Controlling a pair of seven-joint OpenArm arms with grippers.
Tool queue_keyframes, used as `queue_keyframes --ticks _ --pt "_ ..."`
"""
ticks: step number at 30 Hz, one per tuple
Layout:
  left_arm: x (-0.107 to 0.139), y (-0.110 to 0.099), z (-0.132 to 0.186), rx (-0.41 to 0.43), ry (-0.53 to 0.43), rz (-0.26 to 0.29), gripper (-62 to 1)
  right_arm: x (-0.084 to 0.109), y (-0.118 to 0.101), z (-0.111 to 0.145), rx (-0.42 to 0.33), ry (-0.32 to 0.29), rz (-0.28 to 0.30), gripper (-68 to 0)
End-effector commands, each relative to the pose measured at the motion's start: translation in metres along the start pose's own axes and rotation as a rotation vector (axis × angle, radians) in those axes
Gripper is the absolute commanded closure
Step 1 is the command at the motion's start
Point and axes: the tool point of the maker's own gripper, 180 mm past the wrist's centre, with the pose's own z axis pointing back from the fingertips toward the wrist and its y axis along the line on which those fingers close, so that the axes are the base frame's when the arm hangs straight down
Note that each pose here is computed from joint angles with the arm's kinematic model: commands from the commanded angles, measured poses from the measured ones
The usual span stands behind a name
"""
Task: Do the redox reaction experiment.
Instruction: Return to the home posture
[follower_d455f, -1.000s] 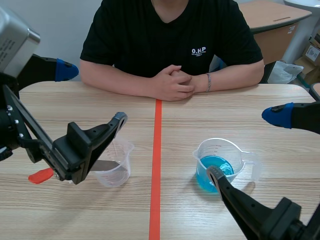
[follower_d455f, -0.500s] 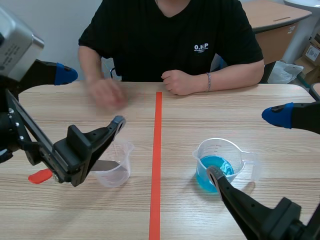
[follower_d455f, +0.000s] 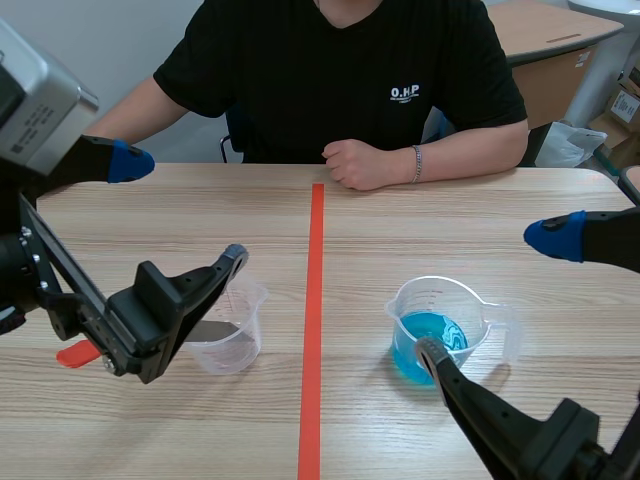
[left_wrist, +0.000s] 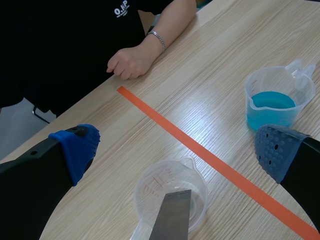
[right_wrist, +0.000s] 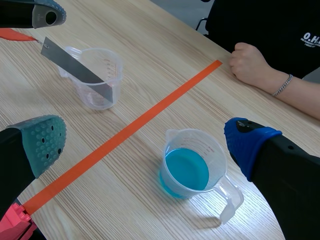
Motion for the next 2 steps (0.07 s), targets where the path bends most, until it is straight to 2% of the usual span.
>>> queue_keyframes --ticks 1,2 --pt "0.0029 -0.0009 0.0013 -0.004 -0.015 0.002 -62.3 0.0083 -0.0039 -0.0013 -0.014 -0.029 0.009 -67.9" --pt "0.0033 -0.0009 0.0013 -0.005 -0.017 0.003 -62.3 0.0083 -0.0039 -0.0013 -0.014 -0.029 0.009 -67.9"
